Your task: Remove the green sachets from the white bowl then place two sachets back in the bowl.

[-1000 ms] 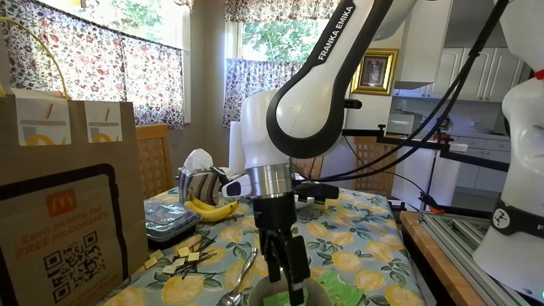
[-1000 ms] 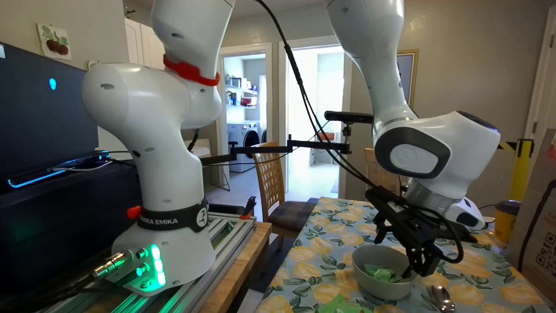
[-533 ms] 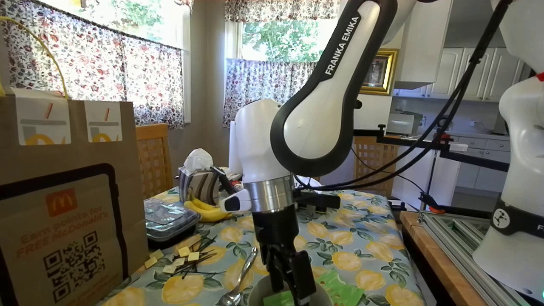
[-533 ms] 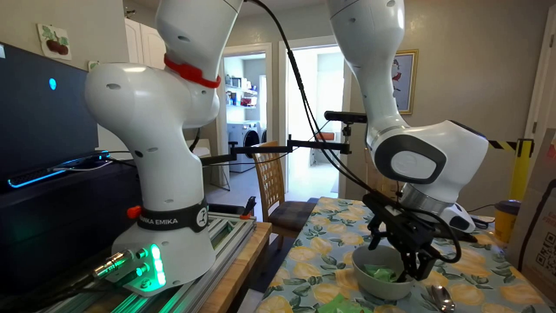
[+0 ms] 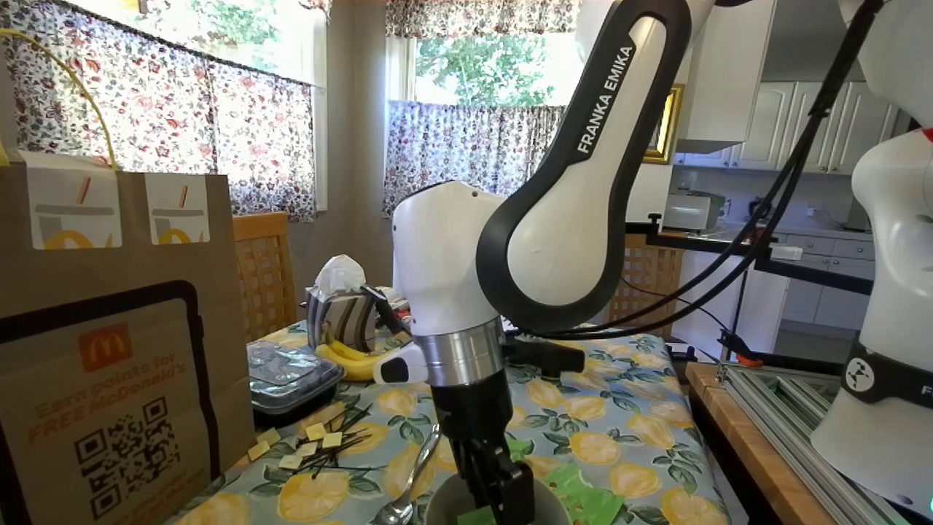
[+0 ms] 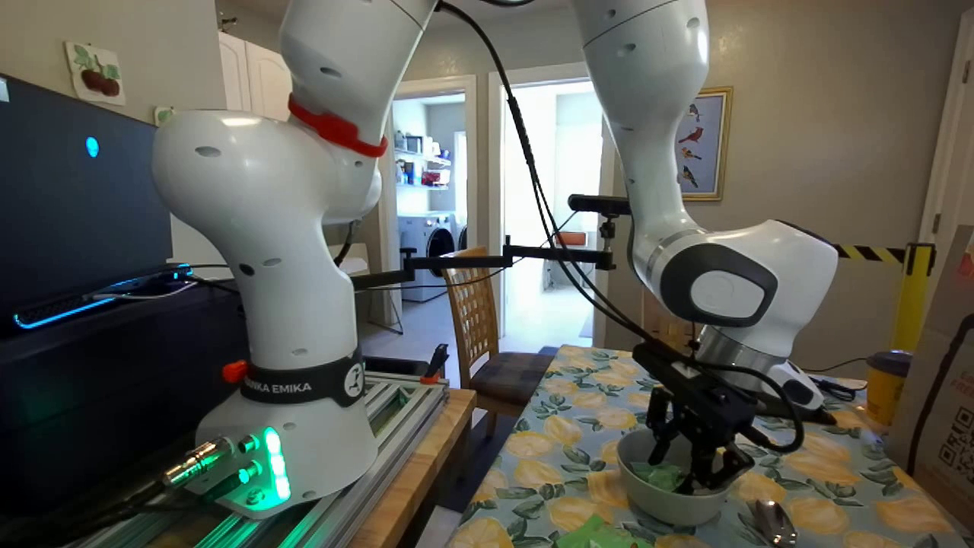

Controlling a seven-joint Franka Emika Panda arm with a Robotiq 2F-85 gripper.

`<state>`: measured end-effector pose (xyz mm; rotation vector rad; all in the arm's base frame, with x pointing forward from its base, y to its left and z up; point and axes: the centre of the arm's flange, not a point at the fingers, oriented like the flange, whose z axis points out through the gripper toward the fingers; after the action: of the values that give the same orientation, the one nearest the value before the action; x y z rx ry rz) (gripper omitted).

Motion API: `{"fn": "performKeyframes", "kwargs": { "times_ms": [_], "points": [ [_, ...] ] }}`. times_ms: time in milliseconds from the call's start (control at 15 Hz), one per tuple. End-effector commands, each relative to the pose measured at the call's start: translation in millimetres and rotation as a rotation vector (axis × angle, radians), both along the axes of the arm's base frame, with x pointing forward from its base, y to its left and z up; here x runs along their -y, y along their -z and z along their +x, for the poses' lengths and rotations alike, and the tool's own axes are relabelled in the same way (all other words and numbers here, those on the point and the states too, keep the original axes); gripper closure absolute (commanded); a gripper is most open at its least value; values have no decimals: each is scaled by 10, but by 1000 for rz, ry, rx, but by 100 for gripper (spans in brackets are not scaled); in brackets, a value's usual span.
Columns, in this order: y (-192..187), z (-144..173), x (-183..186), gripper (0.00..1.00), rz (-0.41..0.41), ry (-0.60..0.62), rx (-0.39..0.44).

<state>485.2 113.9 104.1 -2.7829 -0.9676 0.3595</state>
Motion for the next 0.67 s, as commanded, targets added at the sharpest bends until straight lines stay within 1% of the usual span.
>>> {"fn": "performKeyframes", "kwargs": {
  "times_ms": [0,200,333,400,533,600],
  "points": [
    [43,97,-38,77,-19,1,-6],
    [-142,27,-20,97,1,5,20],
    [-335,-41,12,96,-2,16,49],
    [-441,-67,43,100,-1,22,67],
    [-654,-130,125,97,22,45,86],
    [-749,-156,187,99,49,77,79]
  ]
}}
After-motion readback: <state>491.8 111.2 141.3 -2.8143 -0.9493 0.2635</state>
